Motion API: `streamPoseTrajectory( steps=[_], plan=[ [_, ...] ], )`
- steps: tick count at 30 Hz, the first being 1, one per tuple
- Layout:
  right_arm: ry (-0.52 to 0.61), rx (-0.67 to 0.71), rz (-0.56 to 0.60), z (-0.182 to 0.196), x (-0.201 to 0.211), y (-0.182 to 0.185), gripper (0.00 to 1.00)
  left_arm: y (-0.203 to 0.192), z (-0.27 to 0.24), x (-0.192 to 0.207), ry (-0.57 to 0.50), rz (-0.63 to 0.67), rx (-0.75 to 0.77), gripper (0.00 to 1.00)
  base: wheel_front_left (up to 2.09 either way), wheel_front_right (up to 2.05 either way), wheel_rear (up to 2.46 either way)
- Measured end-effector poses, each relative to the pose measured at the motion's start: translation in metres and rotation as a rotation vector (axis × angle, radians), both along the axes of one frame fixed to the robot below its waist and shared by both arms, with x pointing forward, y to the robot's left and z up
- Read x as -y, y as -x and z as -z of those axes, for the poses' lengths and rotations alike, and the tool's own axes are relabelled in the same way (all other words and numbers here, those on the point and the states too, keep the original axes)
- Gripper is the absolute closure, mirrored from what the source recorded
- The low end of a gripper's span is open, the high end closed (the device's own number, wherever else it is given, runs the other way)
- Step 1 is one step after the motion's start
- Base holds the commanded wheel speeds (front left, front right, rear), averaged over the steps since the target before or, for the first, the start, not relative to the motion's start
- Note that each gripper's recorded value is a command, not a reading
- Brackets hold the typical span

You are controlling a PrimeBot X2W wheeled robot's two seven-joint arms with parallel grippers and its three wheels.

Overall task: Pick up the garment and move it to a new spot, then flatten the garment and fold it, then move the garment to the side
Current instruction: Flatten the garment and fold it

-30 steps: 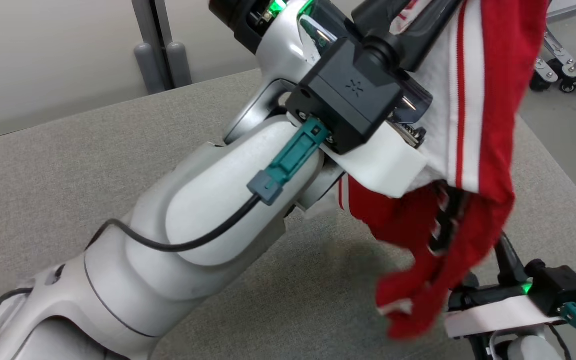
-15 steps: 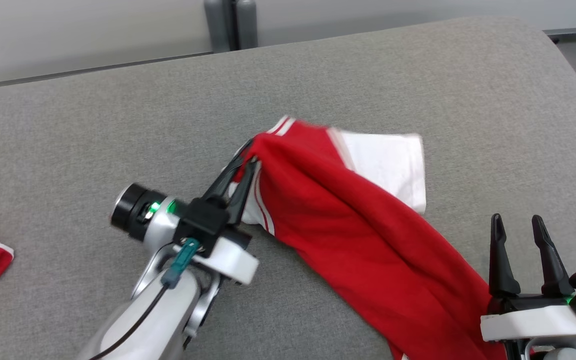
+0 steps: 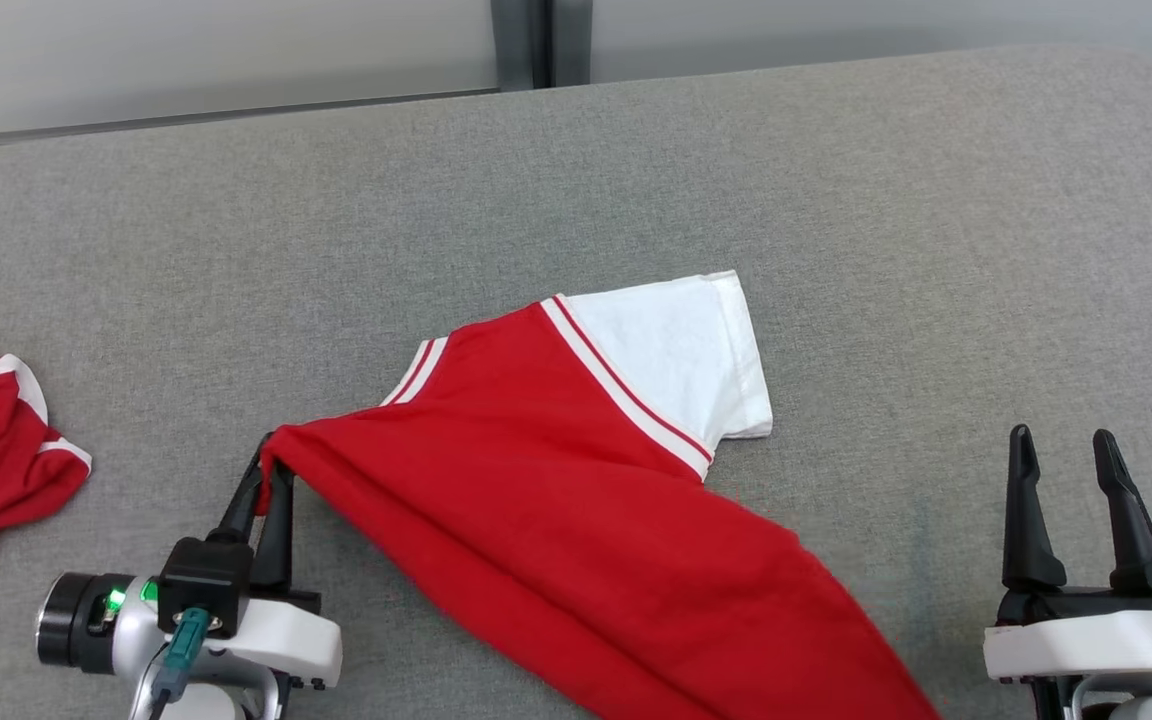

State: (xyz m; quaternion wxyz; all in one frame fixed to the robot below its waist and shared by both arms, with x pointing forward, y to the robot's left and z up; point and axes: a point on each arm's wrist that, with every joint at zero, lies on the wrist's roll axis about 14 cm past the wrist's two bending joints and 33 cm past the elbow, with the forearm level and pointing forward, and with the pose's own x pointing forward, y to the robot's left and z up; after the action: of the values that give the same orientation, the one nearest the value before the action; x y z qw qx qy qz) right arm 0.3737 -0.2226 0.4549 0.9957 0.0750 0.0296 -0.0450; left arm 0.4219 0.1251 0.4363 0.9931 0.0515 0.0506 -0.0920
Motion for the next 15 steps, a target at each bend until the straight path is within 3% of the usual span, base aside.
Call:
streamPoseTrajectory(
  steps=[1,2,3,6,10,15],
  plan=[
    [0.0,-0.003,-0.001,0.001,0.0,0.0,0.0,0.001,0.002,-0.004,-0.001,-0.013,-0.004,1.0,0.0,0.0,0.0],
    [0.0,-0.006,-0.002,0.002,0.0,-0.001,0.0,-0.001,0.001,-0.006,0.005,-0.023,-0.002,0.37,0.0,0.0,0.0],
    [-0.001,-0.008,-0.003,0.003,-0.001,-0.001,0.0,-0.002,-0.001,-0.005,0.021,-0.027,0.001,0.0,0.0,0.0,0.0],
    [0.0,-0.013,0.004,0.004,0.001,0.0,0.0,-0.003,-0.002,-0.007,0.065,-0.046,-0.002,0.0,0.0,0.0,0.0],
    [0.0,-0.012,0.023,0.003,0.007,0.003,0.0,-0.013,-0.027,-0.008,0.025,-0.014,0.092,0.0,0.0,0.0,0.0],
    [0.004,-0.013,0.044,0.003,0.014,0.007,0.0,-0.04,-0.076,0.016,-0.012,0.137,0.22,0.0,0.0,0.0,0.0]
  ],
)
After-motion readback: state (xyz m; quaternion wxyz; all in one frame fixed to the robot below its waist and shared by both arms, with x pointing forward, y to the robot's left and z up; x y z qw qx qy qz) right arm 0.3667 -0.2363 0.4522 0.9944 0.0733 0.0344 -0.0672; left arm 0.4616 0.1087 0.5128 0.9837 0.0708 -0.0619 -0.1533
